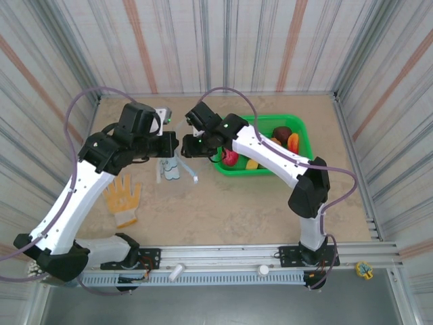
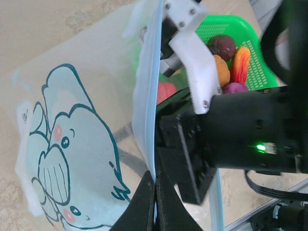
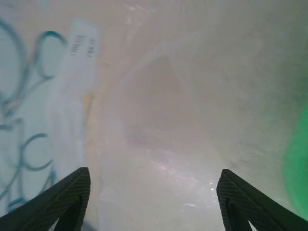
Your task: Place the food in the zip-top bag and seal the zipper
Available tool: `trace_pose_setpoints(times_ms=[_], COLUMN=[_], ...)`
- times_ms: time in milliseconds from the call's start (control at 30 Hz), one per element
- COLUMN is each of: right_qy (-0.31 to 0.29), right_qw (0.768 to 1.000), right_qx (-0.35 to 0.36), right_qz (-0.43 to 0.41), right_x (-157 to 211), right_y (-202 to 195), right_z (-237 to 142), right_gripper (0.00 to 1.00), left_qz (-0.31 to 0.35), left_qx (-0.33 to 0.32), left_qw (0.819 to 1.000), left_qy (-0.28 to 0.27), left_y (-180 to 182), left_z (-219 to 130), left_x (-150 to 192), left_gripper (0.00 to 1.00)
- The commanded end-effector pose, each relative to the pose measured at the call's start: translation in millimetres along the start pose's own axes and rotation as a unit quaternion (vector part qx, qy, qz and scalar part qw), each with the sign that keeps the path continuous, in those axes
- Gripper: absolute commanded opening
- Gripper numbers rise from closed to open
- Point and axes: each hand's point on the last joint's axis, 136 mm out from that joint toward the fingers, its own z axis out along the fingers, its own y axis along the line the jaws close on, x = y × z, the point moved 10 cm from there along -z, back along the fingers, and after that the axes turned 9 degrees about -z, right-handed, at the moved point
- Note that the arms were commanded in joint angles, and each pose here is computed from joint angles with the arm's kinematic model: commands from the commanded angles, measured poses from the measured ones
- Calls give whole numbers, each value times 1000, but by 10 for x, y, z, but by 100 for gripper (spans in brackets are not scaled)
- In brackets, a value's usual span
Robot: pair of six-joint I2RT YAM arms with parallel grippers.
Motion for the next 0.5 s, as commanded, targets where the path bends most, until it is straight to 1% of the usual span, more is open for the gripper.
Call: trace_pose_setpoints(times_ms=[0,33,100,200,300,333,400,467], right_qy=[-55,-53,-66,-90,-110,-116,-125,-122], right_qw=[995,995,994,991,984,982,975,973], right_qx=[-81,-82,-91,-103,-137,-151,-186,-196], right_qz=[-5,-4,-6,-5,2,5,4,6], right_x=[-105,-68,-78,-113,-156,-167,-168,-153], right_y=[187,164,178,155,105,77,54,28], right_z=[-359,-346,-436,-616,-810,-859,-937,-959], right_gripper=[26,17,0,0,0,5,24,31], left_qz=[0,-1,1,2,-3,-5,-10,-14], left_qx=[-3,-5,-7,-14,-18,-17,-13,-6], left_qw=[1000,1000,1000,1000,1000,1000,1000,1000], left_qy=[6,8,9,9,17,20,22,19], left_y=[16,22,28,44,77,84,91,85], left_z=[76,93,110,124,177,194,218,212], left_x=[26,31,40,41,43,42,39,28], left_gripper=[0,0,0,0,0,0,0,0])
